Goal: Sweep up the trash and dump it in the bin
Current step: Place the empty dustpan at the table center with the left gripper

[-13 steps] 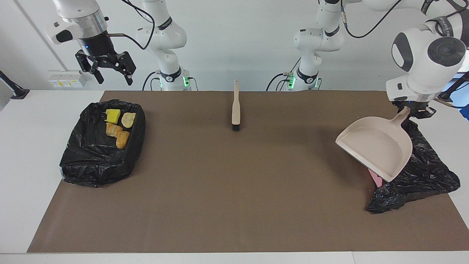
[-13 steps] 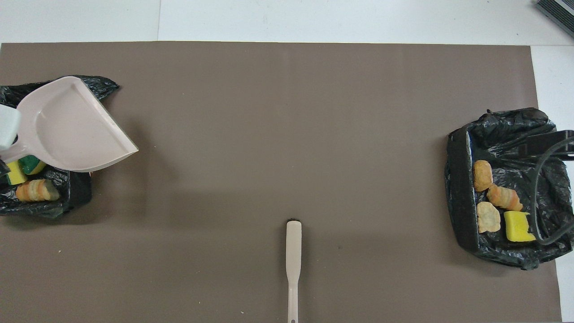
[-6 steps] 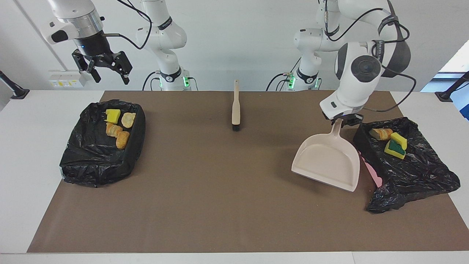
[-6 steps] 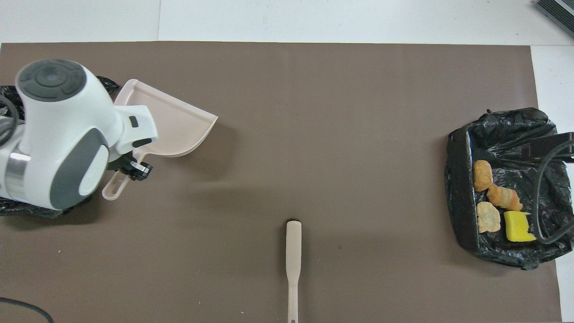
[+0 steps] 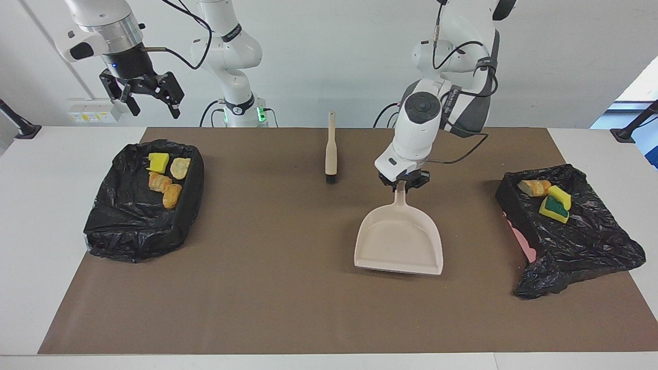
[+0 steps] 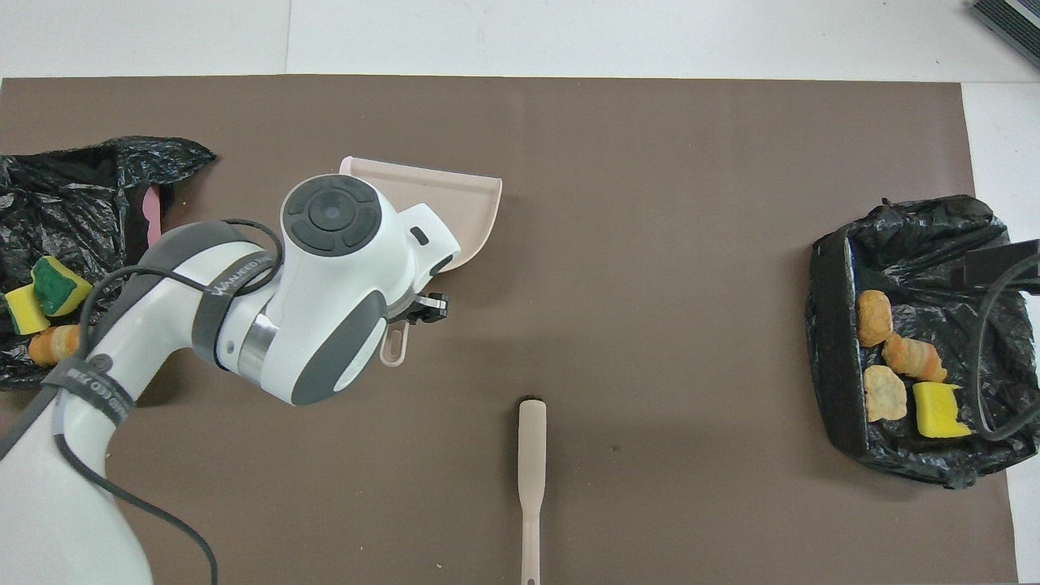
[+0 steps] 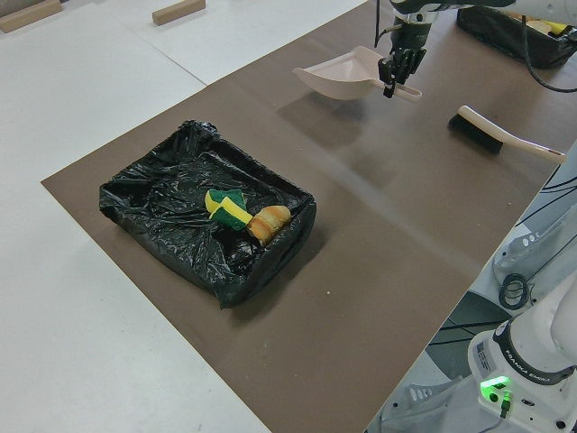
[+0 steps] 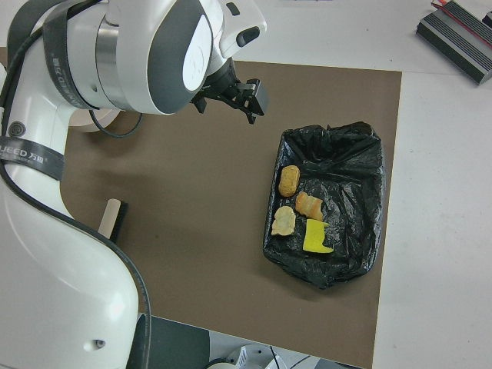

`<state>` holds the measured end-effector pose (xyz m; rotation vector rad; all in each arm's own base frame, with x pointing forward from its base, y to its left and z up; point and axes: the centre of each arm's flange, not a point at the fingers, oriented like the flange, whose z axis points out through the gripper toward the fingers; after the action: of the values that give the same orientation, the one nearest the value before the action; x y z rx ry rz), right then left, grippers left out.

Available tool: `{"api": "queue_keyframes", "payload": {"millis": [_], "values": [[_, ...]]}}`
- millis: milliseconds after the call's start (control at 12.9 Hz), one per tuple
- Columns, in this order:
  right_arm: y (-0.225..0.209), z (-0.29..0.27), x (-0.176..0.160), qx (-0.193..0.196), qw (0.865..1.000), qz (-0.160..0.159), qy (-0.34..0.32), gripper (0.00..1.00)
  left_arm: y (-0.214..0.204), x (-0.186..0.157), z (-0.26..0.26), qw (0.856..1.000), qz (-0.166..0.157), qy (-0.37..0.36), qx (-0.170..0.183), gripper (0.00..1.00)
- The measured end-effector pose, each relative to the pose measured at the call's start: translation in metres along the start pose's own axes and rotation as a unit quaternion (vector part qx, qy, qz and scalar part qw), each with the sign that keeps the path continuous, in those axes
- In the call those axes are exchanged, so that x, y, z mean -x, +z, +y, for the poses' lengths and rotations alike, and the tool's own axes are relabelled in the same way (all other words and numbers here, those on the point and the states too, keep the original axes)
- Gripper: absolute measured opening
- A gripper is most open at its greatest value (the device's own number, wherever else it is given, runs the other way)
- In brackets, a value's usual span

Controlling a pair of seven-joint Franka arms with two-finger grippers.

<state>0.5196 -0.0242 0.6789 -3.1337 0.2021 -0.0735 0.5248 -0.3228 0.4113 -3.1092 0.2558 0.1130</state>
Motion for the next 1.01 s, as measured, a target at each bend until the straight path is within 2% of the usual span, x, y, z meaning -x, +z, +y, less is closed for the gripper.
{"api": "queue_keyframes", "payload": {"millis": [232,464,774,1006], "values": [[0.005,0.001,0.002,0.004,1.000,-0.006,-0.021,1.00,0.009,0.005,0.053,0.999,0.001,-0.028,0.026,0.33],[0.009,0.002,0.007,0.004,0.999,-0.011,-0.044,1.00,0.006,-0.014,0.082,0.998,0.010,-0.035,0.050,0.33],[0.012,0.002,0.010,0.004,0.999,-0.015,-0.046,1.00,0.044,-0.033,0.117,0.998,0.014,-0.038,0.043,0.33],[0.013,0.001,0.011,0.004,0.999,-0.017,-0.047,1.00,0.050,-0.037,0.117,0.998,0.012,-0.040,0.046,0.33]]}}
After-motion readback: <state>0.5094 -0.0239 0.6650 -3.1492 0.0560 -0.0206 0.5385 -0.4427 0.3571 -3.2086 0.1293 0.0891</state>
